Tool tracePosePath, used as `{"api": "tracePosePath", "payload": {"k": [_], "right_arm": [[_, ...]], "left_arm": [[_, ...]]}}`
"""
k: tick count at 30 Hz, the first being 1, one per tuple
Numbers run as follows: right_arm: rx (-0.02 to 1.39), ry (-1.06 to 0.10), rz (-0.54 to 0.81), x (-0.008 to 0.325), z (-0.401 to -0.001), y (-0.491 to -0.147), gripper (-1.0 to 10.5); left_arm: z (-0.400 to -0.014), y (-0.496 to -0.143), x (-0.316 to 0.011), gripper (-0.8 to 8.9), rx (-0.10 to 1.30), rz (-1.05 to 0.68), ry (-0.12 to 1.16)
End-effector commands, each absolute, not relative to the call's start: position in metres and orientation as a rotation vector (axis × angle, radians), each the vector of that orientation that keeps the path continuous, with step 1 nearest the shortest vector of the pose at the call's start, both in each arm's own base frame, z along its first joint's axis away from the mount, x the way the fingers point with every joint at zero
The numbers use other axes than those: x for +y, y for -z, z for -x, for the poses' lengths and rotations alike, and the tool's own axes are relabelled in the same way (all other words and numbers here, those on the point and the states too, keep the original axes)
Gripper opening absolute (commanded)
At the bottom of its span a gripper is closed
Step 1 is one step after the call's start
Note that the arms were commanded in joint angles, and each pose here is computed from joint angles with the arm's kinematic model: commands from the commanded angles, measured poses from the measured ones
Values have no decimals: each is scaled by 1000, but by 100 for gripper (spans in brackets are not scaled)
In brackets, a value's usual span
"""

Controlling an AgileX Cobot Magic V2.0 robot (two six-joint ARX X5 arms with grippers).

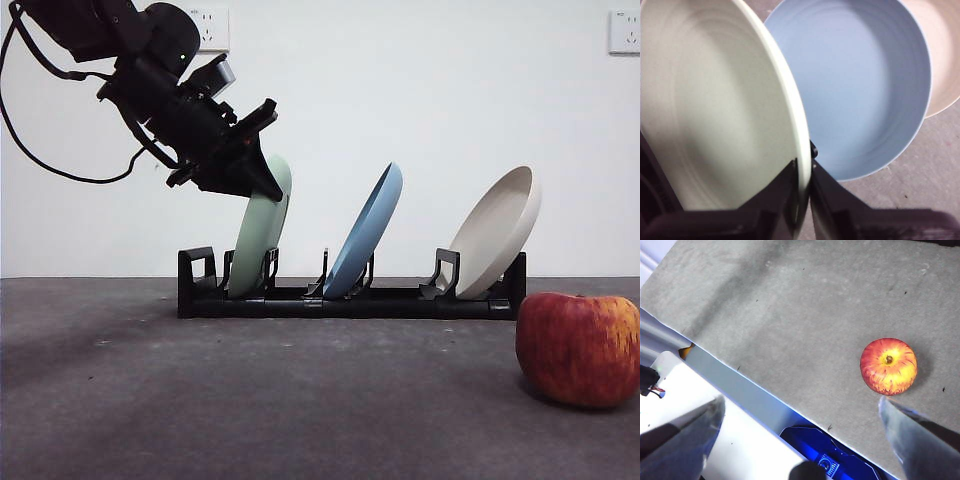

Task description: Take the green plate from the plate rack,put the plate on the table,take the apple from the table,put the apple in the plate

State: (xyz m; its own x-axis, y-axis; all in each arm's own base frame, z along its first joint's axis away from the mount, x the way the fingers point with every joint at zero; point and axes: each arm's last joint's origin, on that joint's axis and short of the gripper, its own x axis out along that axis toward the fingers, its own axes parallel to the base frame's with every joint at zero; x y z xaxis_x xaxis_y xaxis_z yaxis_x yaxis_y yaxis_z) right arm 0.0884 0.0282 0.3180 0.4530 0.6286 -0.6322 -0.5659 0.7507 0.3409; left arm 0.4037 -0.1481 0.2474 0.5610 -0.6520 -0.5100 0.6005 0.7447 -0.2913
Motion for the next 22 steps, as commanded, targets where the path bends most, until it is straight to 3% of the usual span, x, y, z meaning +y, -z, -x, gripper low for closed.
{"api": "tracePosePath", "payload": {"k": [1, 14, 22], "right_arm": [[815, -736, -88, 28, -88, -319, 660], [815, -736, -88, 28, -88, -319, 661], [815, -736, -88, 28, -88, -319, 660]], "left_arm": [[-398, -256, -151, -8, 623, 107, 789], [-369, -318, -138, -9, 478, 82, 771], [-319, -361, -131, -8, 477, -37, 767]]}}
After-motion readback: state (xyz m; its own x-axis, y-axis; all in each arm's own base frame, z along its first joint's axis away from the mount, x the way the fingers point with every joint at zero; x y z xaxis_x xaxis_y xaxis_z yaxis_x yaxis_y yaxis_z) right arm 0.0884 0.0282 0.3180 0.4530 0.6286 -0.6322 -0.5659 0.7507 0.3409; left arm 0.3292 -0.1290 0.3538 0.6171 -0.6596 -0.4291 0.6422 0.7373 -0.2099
